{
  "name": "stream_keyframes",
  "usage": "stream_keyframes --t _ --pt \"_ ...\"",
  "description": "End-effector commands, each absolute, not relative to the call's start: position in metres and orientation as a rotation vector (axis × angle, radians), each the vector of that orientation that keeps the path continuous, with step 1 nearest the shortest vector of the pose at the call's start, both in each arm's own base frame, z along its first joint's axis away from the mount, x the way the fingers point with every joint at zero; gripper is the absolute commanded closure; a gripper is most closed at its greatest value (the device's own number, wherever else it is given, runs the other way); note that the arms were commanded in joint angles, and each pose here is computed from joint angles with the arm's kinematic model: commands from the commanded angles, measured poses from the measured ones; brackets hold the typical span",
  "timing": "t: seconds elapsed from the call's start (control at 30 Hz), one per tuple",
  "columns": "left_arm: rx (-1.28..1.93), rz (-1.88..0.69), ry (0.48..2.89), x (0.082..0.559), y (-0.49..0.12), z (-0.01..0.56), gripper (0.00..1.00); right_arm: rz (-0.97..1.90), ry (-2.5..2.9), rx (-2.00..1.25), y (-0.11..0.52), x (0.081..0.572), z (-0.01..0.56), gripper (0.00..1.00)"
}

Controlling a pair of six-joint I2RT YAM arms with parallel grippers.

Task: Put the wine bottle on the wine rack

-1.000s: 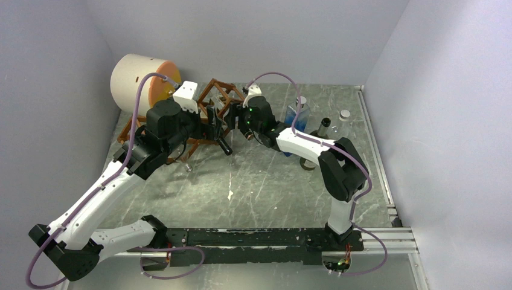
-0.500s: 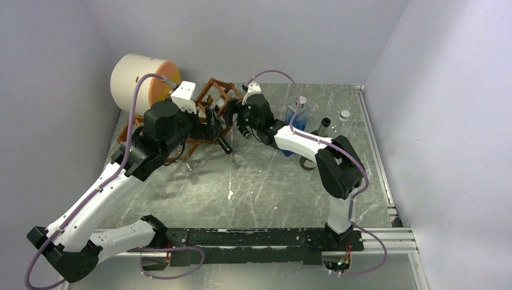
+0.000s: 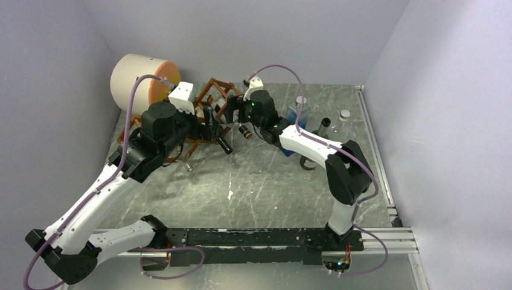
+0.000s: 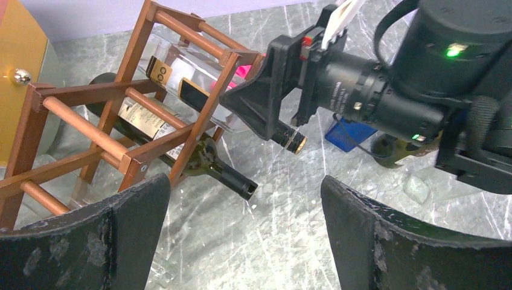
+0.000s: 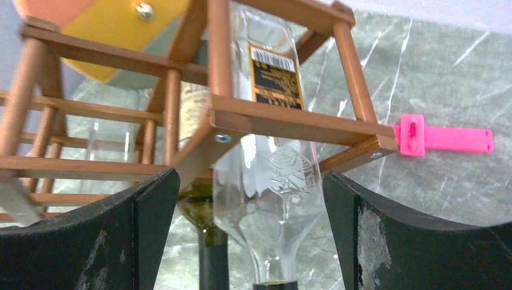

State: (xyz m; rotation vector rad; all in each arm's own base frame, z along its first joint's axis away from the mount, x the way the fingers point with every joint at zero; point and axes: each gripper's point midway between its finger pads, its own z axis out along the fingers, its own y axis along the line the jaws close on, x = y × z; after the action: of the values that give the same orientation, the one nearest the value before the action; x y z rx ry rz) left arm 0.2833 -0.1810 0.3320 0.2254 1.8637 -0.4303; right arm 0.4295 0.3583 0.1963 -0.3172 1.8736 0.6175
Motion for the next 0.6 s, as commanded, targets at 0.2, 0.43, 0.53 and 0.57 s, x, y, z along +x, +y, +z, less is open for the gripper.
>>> stream_keyframes --t 0.2,0.43,0.53,0.57 --pt "0.181 -0.434 1.789 0.277 -0.168 0.356 0.02 0.66 1.743 -0.355 0.34 0.398 0.3 0.12" --pt "0.195 -0.462 1.744 0.272 -0.168 0.359 0.02 0.5 1.713 -0.267 0.278 0.37 0.34 0.13" --pt "0.215 -0.484 1.719 0.27 -0.172 0.362 0.02 0.358 1.67 -0.183 0.237 0.364 0.365 0.13" --pt "0.221 -0.488 1.71 0.27 -0.173 0.363 0.02 0.32 1.657 -0.164 0.226 0.361 0.373 0.13"
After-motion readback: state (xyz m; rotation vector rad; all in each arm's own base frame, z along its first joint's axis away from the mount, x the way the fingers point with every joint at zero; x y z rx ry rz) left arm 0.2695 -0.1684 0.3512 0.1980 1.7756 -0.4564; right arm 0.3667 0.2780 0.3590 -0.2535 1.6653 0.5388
